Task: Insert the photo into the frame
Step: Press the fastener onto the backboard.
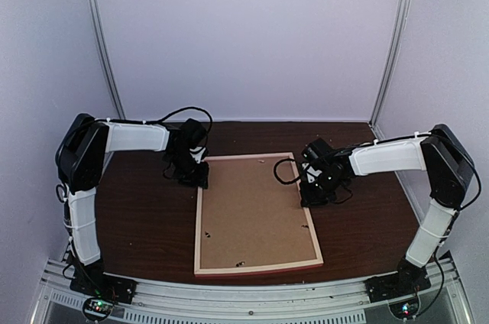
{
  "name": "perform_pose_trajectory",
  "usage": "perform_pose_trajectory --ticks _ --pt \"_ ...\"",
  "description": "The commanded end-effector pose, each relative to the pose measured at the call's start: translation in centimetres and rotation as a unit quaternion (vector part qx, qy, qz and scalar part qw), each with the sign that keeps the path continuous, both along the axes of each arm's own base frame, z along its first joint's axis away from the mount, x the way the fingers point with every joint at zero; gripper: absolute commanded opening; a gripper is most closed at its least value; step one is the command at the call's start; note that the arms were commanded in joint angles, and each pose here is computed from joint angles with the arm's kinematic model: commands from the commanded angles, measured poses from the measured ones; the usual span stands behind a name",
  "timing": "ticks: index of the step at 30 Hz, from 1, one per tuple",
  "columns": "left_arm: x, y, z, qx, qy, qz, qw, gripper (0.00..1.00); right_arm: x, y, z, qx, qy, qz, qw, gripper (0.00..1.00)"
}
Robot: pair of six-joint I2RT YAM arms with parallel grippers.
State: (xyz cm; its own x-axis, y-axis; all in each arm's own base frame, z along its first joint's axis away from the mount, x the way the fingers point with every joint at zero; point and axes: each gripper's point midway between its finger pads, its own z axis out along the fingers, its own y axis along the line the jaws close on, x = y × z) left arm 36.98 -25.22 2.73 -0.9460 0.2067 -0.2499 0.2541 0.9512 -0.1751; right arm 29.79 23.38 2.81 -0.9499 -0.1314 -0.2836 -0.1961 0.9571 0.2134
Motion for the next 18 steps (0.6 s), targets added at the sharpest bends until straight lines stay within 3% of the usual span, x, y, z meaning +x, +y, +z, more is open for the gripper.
perform_pose_trajectory --ticks 1,18 --pt "0.6 0.7 -1.2 0.019 -0.007 -0.004 1.0 0.43 -2.0 -1.8 -2.0 -0.037 0.034 0.018 0.999 0.07" --pt "-0.1 2.2 -3.3 0.056 -0.01 -0.022 0.998 0.17 -1.8 -2.2 -2.0 -0.043 0.034 0.02 0.998 0.06"
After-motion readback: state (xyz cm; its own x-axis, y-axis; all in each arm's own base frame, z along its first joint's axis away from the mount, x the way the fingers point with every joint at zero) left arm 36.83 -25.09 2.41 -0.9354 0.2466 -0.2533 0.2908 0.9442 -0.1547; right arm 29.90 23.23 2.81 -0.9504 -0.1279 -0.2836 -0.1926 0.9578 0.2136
